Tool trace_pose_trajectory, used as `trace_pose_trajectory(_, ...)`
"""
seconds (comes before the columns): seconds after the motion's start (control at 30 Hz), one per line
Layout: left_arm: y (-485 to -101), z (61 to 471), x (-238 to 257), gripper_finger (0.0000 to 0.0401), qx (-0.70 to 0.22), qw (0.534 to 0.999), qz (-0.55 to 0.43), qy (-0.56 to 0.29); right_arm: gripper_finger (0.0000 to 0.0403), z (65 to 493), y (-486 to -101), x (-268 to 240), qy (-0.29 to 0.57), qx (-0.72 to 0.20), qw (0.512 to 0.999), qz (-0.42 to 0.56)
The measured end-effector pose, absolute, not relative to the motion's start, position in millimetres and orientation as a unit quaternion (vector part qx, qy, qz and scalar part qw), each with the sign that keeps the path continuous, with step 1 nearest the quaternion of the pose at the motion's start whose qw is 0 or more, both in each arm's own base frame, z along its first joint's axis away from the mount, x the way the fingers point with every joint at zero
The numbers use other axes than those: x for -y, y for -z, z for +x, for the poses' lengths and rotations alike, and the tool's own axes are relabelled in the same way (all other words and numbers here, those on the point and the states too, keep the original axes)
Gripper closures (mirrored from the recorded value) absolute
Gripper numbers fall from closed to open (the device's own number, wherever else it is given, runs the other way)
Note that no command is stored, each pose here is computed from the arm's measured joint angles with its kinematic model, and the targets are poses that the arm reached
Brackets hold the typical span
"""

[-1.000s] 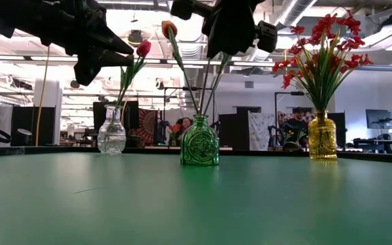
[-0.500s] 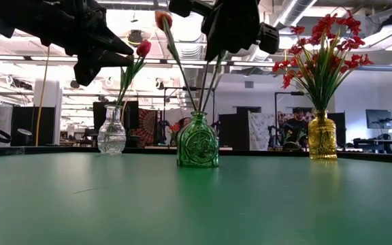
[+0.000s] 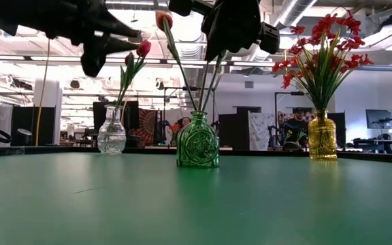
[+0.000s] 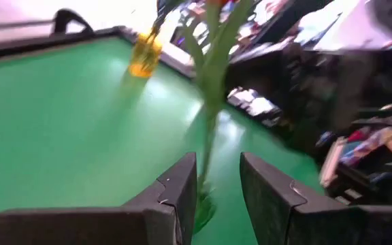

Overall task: Sort flowers into vase by color
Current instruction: Put the orange tulip into the green vase, then return to Home Position

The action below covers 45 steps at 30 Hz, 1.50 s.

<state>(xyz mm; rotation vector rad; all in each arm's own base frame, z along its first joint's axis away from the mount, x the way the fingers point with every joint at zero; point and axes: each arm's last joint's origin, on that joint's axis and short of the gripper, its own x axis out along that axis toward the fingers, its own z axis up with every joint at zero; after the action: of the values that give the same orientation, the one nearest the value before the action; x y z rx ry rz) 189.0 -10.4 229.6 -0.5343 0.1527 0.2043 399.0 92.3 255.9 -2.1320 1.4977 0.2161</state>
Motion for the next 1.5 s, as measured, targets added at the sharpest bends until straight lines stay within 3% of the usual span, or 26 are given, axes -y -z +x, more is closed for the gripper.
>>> trace_pose_trajectory(0.2,-234,190,11,0.0302,-0.059,0.962,-0.255,-0.084,0.0373,398,-256,-96,-0.081,-0.549,0.261,-0.790)
trace_pose_trajectory(0.9,-225,188,11,0.0301,-0.105,0.961,-0.237,-0.094,0.0272,396,-255,-105,-0.088,-0.539,0.274,-0.792)
trace_pose_trajectory(1.5,-223,188,1,0.0301,-0.113,0.963,-0.221,-0.106,0.0217,394,-267,-120,-0.041,-0.525,0.362,-0.769)
